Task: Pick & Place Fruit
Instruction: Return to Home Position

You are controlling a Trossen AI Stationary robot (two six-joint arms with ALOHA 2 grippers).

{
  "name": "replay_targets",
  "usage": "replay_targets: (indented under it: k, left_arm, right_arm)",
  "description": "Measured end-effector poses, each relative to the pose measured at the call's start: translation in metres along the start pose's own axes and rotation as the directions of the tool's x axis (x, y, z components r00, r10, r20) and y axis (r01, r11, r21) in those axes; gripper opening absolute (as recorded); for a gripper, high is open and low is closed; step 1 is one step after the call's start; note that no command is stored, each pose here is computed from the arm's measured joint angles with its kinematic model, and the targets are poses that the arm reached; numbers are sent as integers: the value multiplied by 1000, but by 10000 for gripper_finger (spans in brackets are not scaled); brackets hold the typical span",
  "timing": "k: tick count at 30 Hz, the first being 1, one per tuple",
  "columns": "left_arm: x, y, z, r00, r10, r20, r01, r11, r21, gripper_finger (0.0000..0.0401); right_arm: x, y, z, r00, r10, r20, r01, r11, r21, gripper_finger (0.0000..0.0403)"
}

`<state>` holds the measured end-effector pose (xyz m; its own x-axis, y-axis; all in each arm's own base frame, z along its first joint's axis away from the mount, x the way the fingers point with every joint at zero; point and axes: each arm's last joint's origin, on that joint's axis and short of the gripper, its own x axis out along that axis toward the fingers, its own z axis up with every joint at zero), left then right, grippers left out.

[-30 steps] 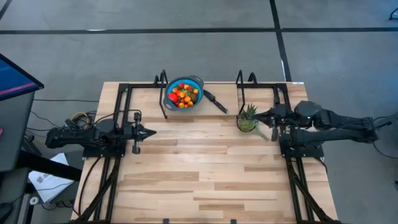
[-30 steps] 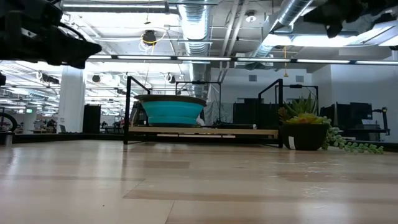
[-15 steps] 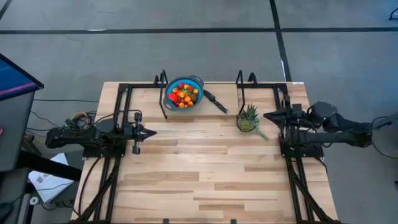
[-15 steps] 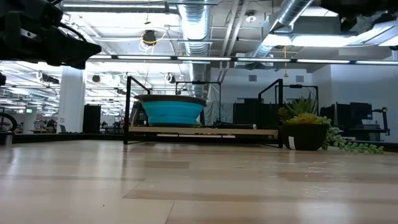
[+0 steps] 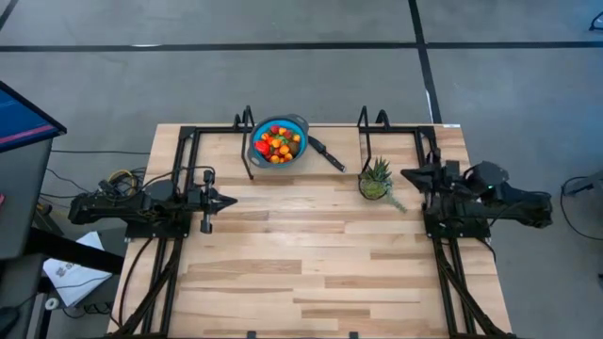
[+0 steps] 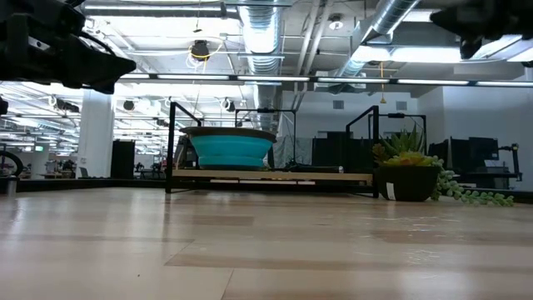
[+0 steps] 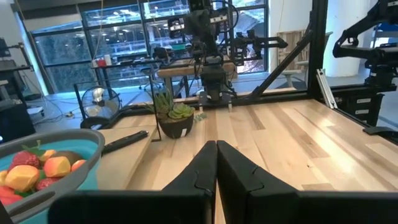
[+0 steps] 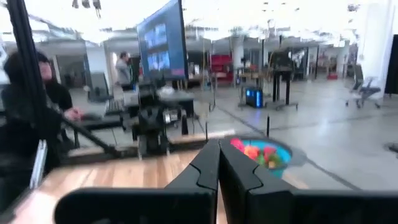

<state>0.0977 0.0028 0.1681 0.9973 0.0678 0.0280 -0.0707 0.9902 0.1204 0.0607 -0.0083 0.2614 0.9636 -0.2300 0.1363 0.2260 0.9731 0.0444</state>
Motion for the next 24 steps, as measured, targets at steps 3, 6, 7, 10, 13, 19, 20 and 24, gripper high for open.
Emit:
replay_targets:
  k: [3,6,7,10,13,19,20,24]
  left_arm:
    - [0,0,0,1000,0,0,0,1000,0,2]
    - [0,0,0,1000,0,0,0,1000,0,2]
    - [0,0,0,1000,0,0,0,1000,0,2]
    - [0,0,0,1000,0,1,0,1000,0,2]
    - [0,0,0,1000,0,1,0,1000,-3,2]
    - [0,0,0,1000,1,1,-1,1000,-8,2]
    - [0,0,0,1000,0,2,0,1000,-8,2]
    - [0,0,0,1000,1,2,0,1000,-8,2]
  right_arm:
    - [3,0,-10,1000,-1,-9,1,1000,-2,0]
    - [7,1,-21,1000,-1,10,1,1000,2,0]
    - [9,1,-26,1000,0,-1,0,1000,0,0]
    - [13,2,-36,1000,0,17,0,1000,10,0]
    - [16,2,-51,1000,0,-15,1,1000,26,0]
    - [20,3,-73,999,5,-48,-3,999,43,0]
    - [20,3,-75,999,10,-49,-7,999,48,0]
    - [22,4,-89,997,32,-67,-29,998,49,0]
